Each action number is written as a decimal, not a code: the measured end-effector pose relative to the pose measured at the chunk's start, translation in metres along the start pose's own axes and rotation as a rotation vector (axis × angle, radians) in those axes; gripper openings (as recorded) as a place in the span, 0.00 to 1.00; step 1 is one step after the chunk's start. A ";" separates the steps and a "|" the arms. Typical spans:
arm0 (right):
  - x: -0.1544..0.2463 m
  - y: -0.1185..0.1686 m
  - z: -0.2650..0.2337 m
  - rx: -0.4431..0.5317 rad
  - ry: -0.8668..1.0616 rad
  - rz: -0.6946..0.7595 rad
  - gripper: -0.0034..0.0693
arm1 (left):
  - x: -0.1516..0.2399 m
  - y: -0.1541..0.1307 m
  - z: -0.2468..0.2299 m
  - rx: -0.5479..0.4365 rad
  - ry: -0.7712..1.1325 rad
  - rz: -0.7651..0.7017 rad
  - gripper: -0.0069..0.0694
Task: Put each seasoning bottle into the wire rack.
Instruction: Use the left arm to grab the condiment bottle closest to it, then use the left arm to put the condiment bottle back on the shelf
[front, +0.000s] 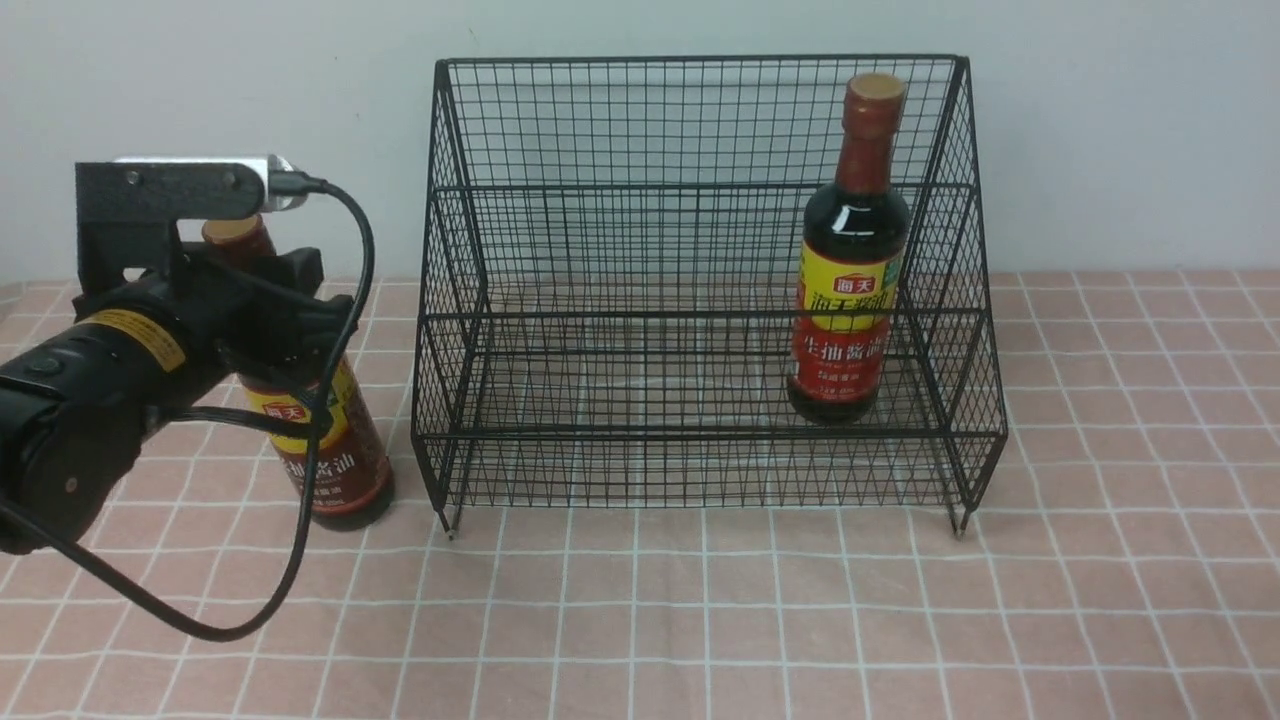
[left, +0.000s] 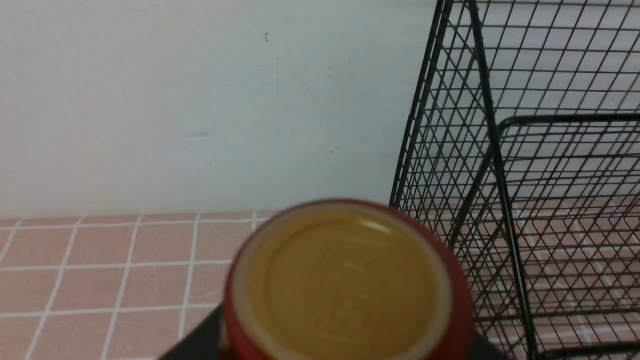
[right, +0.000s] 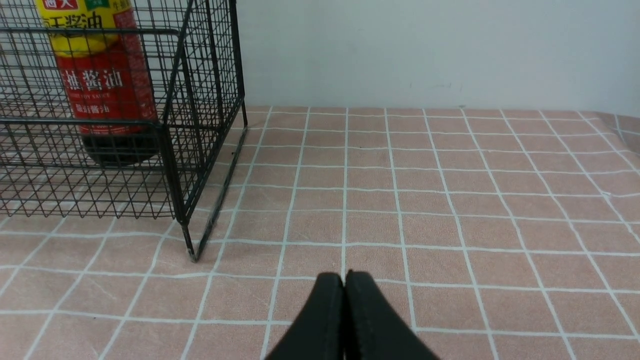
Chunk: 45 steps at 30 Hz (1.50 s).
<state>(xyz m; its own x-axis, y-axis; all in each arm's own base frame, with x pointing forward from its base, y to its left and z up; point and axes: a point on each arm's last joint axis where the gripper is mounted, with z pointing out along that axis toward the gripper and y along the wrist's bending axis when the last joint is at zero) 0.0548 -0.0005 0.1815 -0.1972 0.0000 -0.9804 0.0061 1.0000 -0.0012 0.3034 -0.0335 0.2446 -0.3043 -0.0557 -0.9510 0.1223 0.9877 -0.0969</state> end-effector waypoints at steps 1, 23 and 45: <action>0.000 0.000 0.000 0.000 0.000 0.000 0.03 | -0.002 0.000 -0.003 -0.004 0.007 -0.003 0.43; 0.000 0.000 0.000 0.000 0.001 -0.001 0.03 | -0.179 -0.056 -0.100 0.177 -0.519 0.086 0.42; 0.000 0.000 0.000 0.000 0.002 -0.001 0.03 | -0.180 -0.099 0.077 0.237 -0.390 0.094 0.42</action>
<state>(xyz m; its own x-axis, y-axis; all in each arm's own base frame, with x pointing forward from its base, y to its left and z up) 0.0547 -0.0005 0.1813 -0.1989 -0.0013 -0.9800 0.0059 1.0000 -0.0025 0.4189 -0.1328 0.4023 0.0908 -0.0633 -0.9939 0.3586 0.9331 -0.0266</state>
